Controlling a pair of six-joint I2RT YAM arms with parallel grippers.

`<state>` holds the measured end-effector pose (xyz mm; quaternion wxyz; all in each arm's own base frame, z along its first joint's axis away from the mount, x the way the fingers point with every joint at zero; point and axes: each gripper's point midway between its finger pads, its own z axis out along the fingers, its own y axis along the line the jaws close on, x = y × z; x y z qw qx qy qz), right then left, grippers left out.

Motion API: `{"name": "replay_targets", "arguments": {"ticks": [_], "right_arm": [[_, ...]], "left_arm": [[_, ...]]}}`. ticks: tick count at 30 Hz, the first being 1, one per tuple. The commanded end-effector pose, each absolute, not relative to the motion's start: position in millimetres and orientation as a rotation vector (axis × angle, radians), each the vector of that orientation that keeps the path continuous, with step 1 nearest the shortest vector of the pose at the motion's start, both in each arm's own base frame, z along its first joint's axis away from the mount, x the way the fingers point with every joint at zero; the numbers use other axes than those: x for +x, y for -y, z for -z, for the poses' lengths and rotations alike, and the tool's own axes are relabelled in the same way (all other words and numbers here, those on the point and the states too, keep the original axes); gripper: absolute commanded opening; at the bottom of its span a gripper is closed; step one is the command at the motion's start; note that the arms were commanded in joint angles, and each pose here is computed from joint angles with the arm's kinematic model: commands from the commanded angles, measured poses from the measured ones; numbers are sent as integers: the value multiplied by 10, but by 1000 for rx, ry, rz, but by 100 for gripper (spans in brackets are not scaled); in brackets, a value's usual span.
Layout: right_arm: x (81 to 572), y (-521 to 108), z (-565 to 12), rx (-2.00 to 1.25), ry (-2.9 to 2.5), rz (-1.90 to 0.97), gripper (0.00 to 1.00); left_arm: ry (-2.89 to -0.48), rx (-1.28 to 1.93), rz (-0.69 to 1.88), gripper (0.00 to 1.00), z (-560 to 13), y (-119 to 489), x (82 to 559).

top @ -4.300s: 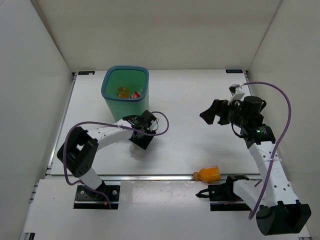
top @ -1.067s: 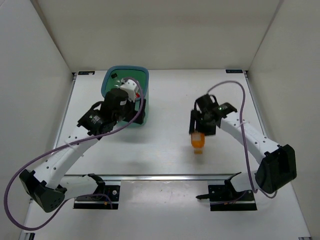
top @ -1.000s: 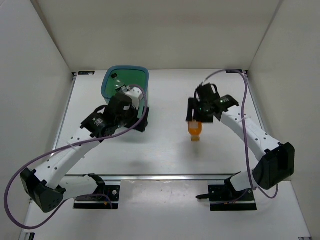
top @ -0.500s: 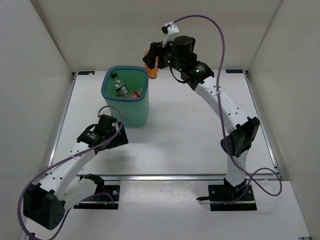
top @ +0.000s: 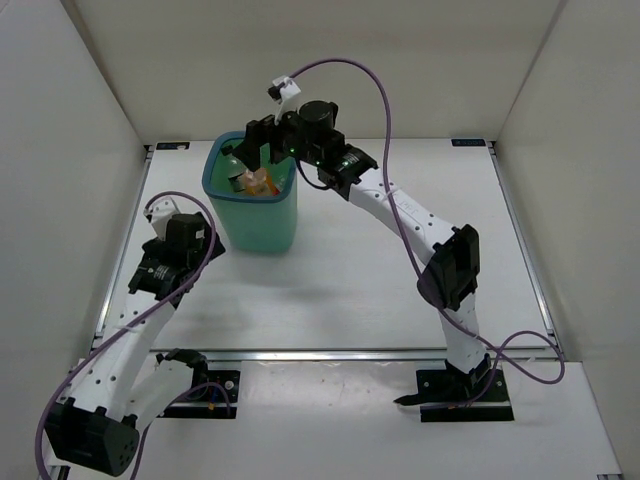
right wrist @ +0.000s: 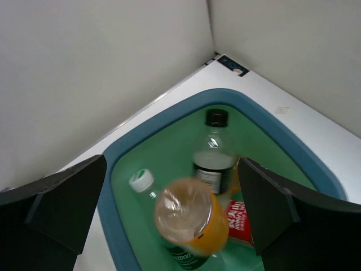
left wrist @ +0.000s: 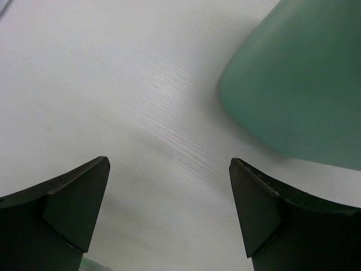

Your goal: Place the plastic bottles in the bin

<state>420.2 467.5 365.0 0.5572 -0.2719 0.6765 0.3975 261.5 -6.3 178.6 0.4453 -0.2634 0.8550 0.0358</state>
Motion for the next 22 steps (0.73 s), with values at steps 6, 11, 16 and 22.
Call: {"name": "replay_targets", "arguments": {"ticks": [6, 11, 16, 22], "right_arm": [[4447, -3726, -3659, -433, -1795, -657, 99], [4382, -2669, -2899, -188, -2224, -605, 99], [3937, -1530, -2331, 84, -2267, -506, 99], [3549, -749, -2339, 289, -2216, -372, 99]], "left_arm": [[-2023, -600, -196, 98, -2148, -163, 2623], [-1997, -596, -246, 99, -2320, -230, 2618], [-1937, -590, -234, 99, -2420, -254, 2671], [-1933, -606, -256, 99, -2449, -273, 2710]]}}
